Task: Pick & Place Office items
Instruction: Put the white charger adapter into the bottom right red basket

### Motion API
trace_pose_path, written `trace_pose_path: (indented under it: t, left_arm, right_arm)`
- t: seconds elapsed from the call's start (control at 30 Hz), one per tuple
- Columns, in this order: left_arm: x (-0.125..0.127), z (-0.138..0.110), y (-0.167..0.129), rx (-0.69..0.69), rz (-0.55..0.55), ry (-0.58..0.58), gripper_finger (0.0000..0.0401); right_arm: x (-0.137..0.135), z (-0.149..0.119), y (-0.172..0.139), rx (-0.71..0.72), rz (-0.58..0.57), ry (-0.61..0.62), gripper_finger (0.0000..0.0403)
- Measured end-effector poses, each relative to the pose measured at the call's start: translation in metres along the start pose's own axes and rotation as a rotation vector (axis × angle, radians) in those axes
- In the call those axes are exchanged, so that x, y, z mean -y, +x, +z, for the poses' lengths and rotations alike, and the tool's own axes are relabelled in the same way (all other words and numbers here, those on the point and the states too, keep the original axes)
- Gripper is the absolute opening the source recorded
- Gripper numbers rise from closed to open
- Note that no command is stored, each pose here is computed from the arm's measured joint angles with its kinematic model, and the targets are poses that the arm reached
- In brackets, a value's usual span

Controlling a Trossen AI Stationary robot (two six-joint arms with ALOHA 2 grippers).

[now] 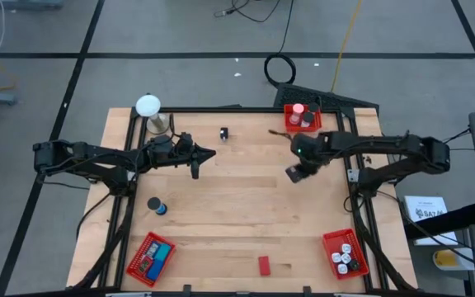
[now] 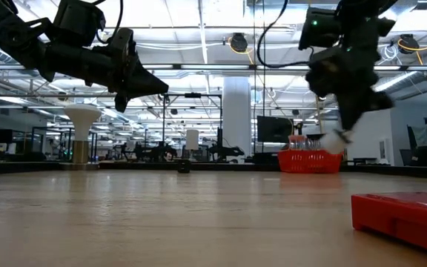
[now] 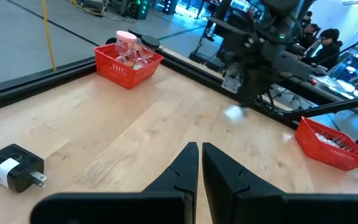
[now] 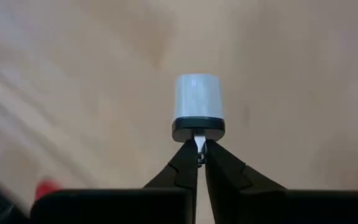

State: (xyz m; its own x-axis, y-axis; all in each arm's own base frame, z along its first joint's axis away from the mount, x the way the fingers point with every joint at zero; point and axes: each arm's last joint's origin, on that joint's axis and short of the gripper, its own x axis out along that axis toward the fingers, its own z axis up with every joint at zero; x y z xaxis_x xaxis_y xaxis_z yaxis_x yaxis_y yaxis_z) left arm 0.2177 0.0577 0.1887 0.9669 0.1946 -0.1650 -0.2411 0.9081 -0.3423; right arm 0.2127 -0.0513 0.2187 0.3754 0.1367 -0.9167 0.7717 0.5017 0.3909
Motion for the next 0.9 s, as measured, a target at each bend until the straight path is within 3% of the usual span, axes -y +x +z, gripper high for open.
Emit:
trace_pose_path:
  t: [0.13, 0.37, 0.7, 0.9]
  left_arm:
    - [0.0, 0.0, 0.0, 0.001, -0.001, 0.009, 0.0021]
    - [0.0, 0.0, 0.0, 0.001, -0.001, 0.021, 0.0021]
    - [0.0, 0.0, 0.0, 0.0, -0.001, 0.019, 0.0021]
    - [0.0, 0.0, 0.0, -0.001, -0.001, 0.019, 0.0021]
  right_arm:
    - [0.0, -0.015, 0.006, -0.235, -0.043, 0.136, 0.0009]
    - [0.004, -0.022, 0.032, -0.474, -0.154, 0.167, 0.001]
    - [0.004, -0.016, 0.053, -0.533, -0.154, 0.167, 0.0015]
    - [0.001, -0.012, 0.055, -0.487, -0.134, 0.164, 0.006]
